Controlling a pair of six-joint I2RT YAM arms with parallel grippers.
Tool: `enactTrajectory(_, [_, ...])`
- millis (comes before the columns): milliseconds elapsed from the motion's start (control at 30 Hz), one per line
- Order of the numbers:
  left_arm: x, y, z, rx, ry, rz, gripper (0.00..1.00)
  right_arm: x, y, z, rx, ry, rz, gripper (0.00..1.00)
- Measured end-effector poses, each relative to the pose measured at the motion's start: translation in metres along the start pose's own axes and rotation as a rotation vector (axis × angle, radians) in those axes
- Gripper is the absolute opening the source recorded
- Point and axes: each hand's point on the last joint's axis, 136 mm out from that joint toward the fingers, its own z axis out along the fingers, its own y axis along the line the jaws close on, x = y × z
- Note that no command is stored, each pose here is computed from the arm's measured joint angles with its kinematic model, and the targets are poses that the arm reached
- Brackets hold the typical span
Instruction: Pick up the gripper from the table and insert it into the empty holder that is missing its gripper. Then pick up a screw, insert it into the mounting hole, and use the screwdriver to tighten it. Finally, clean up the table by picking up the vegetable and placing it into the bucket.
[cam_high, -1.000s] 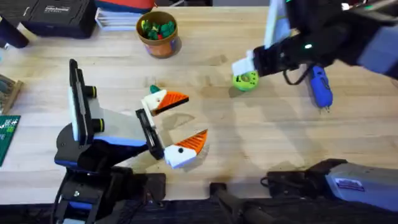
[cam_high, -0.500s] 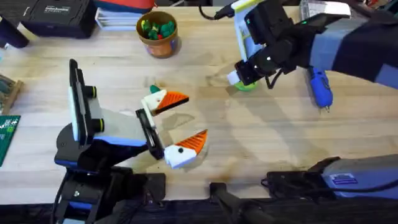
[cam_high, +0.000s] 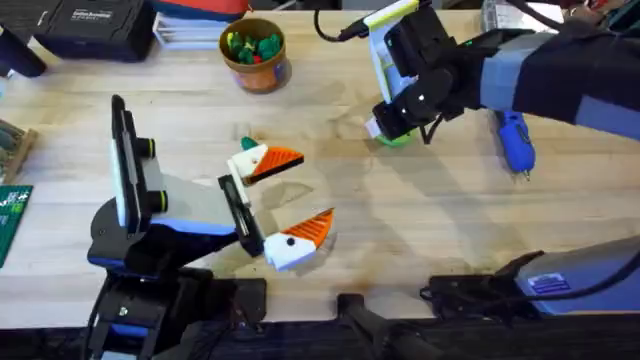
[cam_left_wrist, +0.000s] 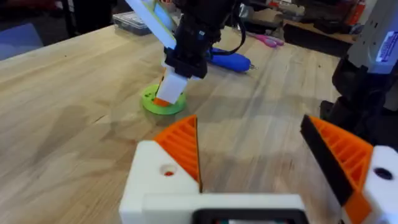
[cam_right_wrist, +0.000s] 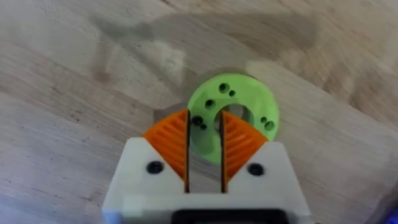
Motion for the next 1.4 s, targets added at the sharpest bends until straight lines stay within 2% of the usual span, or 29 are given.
enactTrajectory(433, [0.000,0.000,0.000,0.000,0.000,0.000,0.985,0.001,0.005,0.005,-0.005,0.010,-0.014,0.183])
enactTrajectory(533, [0.000,0.000,0.000,0.000,0.000,0.000,0.985,-0.001,0.005,0.005,-0.004,0.006,-0.013,0.133])
enactTrajectory(633, [0.000,0.000,0.000,0.000,0.000,0.000,0.985,-0.002,0.005,0.005,-0.001,0.002,-0.014,0.017])
enactTrajectory(1067, [0.000,0.000,0.000,0.000,0.000,0.000,0.985,-0.004,0.005,0.002,-0.002,-0.002,-0.013,0.008])
enactTrajectory(1200, [0.000,0.000,0.000,0.000,0.000,0.000,0.985,-0.007,0.003,-0.014,-0.004,-0.024,-0.011,0.007])
enactTrajectory(1400, [0.000,0.000,0.000,0.000,0.000,0.000,0.985,-0.022,-0.001,-0.065,-0.005,-0.092,-0.004,0.007])
